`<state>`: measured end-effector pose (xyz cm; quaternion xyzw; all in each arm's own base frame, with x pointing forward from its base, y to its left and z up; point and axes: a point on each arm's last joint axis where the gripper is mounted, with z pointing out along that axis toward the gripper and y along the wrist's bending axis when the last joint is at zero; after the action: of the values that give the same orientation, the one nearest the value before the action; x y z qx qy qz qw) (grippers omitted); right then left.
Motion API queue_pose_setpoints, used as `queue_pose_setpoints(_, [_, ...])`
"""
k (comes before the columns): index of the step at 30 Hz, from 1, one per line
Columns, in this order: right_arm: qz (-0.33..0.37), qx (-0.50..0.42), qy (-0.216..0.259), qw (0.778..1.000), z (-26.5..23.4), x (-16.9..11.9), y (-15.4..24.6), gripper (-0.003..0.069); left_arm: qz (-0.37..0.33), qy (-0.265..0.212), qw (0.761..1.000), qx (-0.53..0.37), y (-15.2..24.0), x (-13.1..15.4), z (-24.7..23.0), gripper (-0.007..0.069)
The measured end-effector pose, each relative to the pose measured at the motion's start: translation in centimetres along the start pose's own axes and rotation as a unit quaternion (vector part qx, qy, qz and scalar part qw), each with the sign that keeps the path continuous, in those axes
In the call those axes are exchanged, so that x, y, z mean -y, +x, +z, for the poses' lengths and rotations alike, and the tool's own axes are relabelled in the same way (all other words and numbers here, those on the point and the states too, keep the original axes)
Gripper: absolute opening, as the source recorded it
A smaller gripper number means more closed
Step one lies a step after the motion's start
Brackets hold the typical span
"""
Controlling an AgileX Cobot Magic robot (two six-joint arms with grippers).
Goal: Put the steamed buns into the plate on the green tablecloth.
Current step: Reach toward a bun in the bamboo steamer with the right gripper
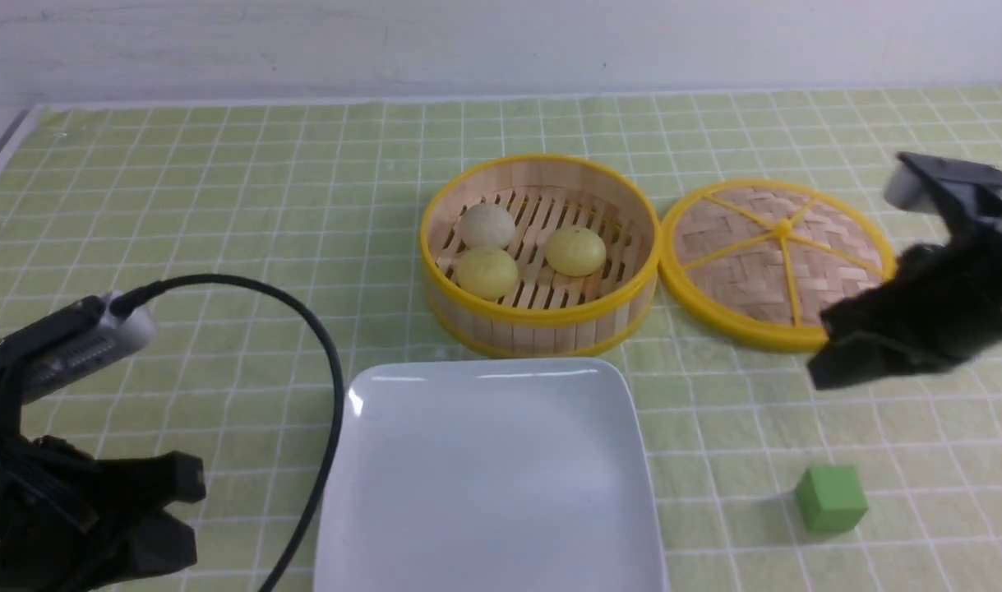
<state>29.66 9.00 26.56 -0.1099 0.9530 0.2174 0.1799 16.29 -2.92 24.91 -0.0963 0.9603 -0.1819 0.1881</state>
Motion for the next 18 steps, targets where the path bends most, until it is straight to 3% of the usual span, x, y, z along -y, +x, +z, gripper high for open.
queue_pose_setpoints(8, [-0.083, 0.043, -0.003, 0.996, 4.5, -2.5, -8.8, 0.0308, -0.007, 0.006, 1.0, 0.014, -0.3, 0.1, 0.1, 0.0152])
queue_pose_setpoints(15, [-0.129, 0.059, -0.012, 0.99, 11.3, -4.5, -13.7, 0.0342, -0.009, 0.009, 1.0, 0.026, -0.6, 0.1, 0.1, 0.0276])
queue_pose_setpoints(18, [-0.143, 0.063, -0.005, 0.988, 13.2, -4.4, -14.8, 0.0344, -0.009, 0.009, 0.999, 0.029, -0.6, 0.1, 0.1, 0.0293])
